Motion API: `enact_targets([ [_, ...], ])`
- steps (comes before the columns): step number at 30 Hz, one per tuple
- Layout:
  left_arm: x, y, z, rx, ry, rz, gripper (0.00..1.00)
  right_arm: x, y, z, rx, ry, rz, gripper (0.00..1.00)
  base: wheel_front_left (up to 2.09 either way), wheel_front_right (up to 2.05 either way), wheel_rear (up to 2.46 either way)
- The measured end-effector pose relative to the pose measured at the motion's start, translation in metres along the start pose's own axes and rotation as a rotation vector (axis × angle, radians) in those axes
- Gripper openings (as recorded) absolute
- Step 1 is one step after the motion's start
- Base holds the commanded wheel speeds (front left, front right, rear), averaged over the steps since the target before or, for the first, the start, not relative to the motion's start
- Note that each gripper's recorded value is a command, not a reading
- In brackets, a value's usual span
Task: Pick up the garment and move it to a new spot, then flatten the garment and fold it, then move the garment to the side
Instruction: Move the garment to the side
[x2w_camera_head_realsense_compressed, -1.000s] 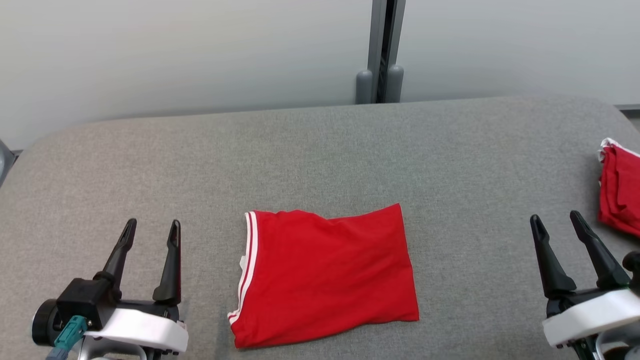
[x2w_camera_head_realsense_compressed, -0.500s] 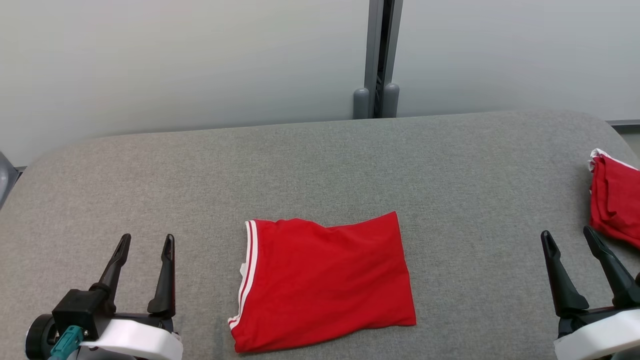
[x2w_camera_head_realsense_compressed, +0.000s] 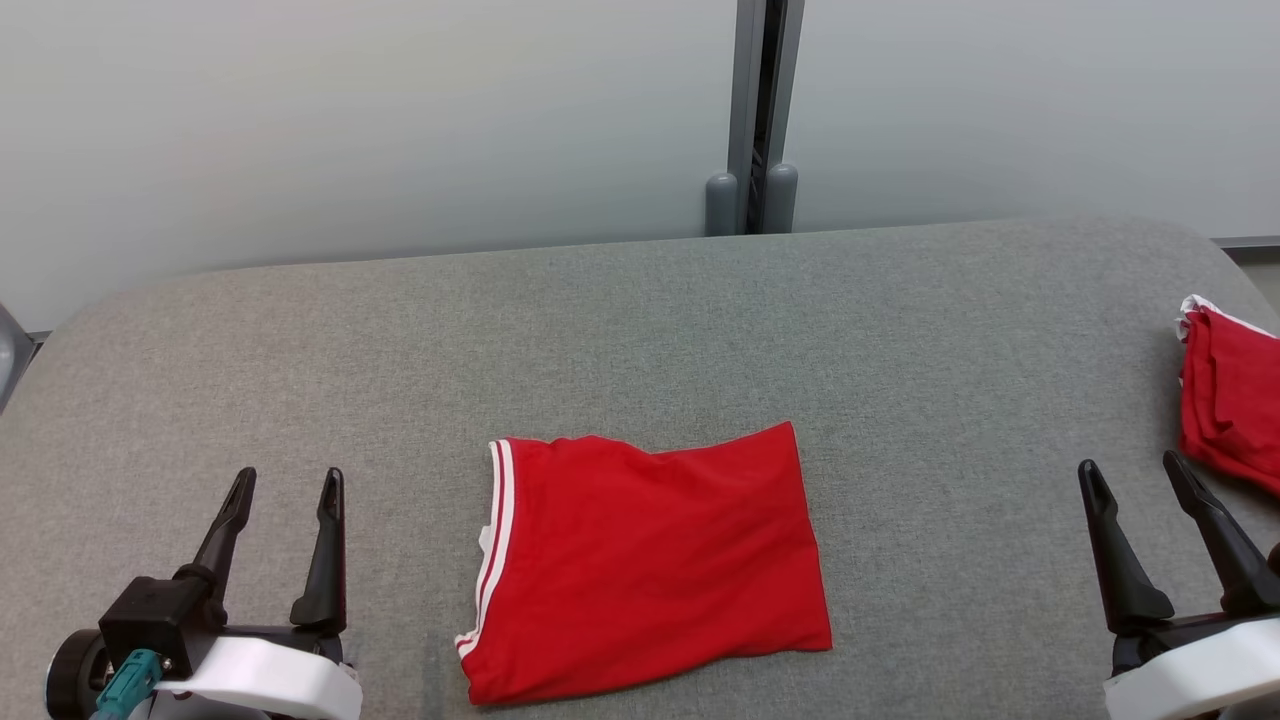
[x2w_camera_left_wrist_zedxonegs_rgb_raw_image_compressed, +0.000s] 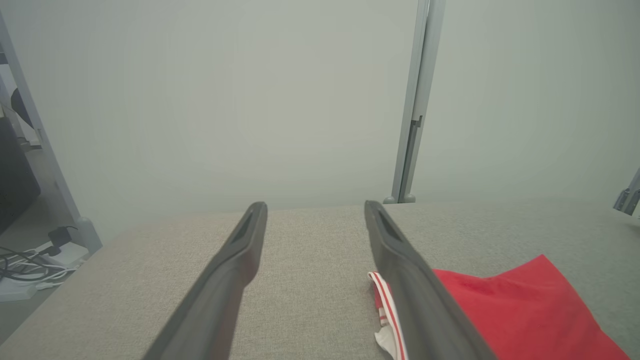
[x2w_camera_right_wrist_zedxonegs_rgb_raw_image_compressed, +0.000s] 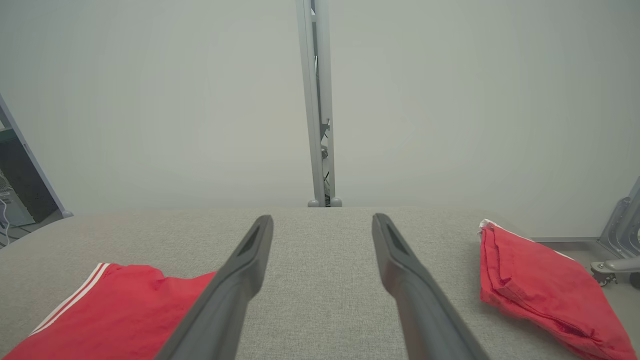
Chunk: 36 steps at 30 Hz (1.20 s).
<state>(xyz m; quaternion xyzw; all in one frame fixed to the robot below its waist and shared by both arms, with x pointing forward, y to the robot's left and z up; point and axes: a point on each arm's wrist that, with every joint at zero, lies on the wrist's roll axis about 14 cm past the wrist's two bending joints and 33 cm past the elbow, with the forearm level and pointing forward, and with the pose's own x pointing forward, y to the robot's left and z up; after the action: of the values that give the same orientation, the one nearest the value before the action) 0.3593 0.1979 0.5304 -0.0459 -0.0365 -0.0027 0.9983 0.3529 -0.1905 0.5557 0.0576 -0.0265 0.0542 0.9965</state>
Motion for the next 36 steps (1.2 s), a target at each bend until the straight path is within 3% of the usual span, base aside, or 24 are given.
enact_targets([
  [28,-0.001,0.003,0.000,0.007,0.005,0.009,1.00,0.002,0.003,-0.006,0.012,0.012,0.009,1.00,0.00,0.00,0.00],
  [36,0.015,0.007,0.002,0.007,-0.015,0.020,1.00,0.032,0.034,-0.036,0.049,0.111,0.114,1.00,0.00,0.00,0.00],
])
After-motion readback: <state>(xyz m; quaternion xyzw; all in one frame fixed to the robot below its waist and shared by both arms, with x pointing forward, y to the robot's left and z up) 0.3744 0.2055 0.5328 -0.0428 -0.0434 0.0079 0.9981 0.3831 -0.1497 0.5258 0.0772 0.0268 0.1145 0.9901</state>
